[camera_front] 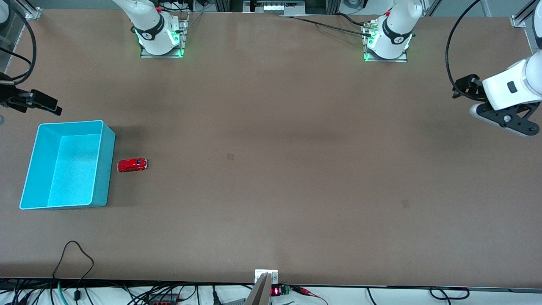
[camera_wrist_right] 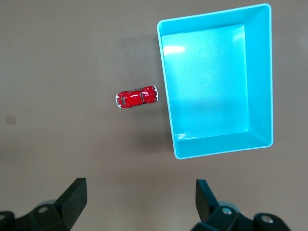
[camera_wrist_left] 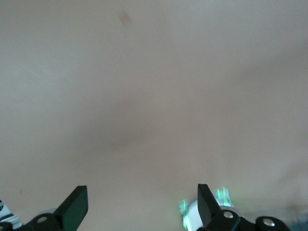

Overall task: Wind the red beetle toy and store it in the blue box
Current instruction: 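Reach the right gripper to the red car beside the blue box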

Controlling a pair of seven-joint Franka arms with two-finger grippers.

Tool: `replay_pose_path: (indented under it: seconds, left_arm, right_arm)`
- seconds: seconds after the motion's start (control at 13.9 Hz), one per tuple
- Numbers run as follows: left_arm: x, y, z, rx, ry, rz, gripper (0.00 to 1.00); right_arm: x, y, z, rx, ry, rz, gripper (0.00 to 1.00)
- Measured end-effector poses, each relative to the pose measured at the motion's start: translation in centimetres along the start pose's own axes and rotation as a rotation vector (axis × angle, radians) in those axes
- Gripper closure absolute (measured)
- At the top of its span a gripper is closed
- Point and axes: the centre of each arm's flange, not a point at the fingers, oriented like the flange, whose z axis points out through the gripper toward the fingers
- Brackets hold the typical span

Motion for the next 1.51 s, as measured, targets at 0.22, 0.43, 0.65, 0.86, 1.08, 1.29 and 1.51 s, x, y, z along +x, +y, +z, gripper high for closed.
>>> replay_pose_path:
  seconds: [0.22, 0.43, 0.65, 0.86, 1.08, 1.29, 1.51]
  left_arm:
    - [-1.6, -0.1, 0.4, 0.018, 0.127, -0.310, 0.00]
    - [-2.5, 0.4, 0.9, 0.002, 0.135, -0.395, 0.00]
    - [-2.3, 0.9, 0.9, -0.028, 0.137, -0.393, 0.00]
    - [-2.3, 1.0, 0.9, -0.029, 0.138, -0.389, 0.00]
    - [-2.2, 1.3, 0.8, -0.028, 0.138, -0.379, 0.00]
    - [-2.2, 1.4, 0.8, -0.027, 0.138, -0.369, 0.00]
    - [-2.2, 1.4, 0.8, -0.027, 0.138, -0.367, 0.00]
  right_arm:
    - [1.7, -0.7, 3.7, -0.001, -0.066, -0.027, 0.00]
    - [4.0, -3.2, 9.0, -0.005, -0.130, -0.074, 0.00]
    - [6.4, -7.8, 13.2, -0.016, -0.100, -0.144, 0.00]
    - [7.1, -9.7, 15.7, -0.015, -0.119, -0.288, 0.00]
    - [8.5, -8.9, 18.2, -0.005, -0.140, -0.459, 0.00]
    - [9.5, -8.9, 18.2, -0.006, -0.128, -0.503, 0.00]
    - [9.7, -8.9, 18.7, -0.004, -0.133, -0.519, 0.00]
